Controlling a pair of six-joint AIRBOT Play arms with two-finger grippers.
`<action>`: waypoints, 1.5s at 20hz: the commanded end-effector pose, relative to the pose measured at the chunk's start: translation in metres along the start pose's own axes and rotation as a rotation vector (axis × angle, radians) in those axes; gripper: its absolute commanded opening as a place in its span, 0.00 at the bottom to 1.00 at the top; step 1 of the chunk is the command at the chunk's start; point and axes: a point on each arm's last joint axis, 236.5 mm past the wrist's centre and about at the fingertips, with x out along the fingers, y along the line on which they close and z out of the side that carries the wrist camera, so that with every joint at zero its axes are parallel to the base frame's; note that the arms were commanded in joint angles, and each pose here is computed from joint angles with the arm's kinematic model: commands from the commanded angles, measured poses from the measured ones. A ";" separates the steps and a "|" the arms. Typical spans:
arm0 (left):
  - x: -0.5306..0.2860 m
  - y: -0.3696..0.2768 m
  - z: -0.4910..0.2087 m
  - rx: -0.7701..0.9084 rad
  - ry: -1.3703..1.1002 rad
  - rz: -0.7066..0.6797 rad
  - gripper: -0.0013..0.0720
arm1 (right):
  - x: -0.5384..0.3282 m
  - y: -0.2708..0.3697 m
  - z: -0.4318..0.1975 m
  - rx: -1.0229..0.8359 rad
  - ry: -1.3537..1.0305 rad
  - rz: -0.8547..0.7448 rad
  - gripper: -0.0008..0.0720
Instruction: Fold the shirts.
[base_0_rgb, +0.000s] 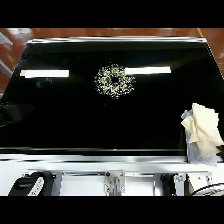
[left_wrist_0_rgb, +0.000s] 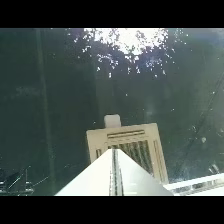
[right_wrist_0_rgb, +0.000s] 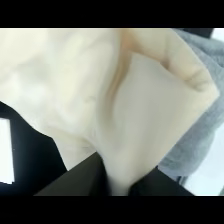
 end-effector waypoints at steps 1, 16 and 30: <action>0.000 0.000 0.000 -0.001 0.001 0.001 0.07 | 0.017 -0.032 -0.021 0.042 0.054 -0.100 0.89; 0.108 0.038 0.005 0.134 0.222 0.190 0.06 | -0.087 0.245 -0.037 -0.682 -0.174 0.419 0.88; 0.171 0.062 -0.040 0.316 0.658 0.419 0.83 | -0.002 0.228 -0.216 -1.204 0.227 0.119 0.89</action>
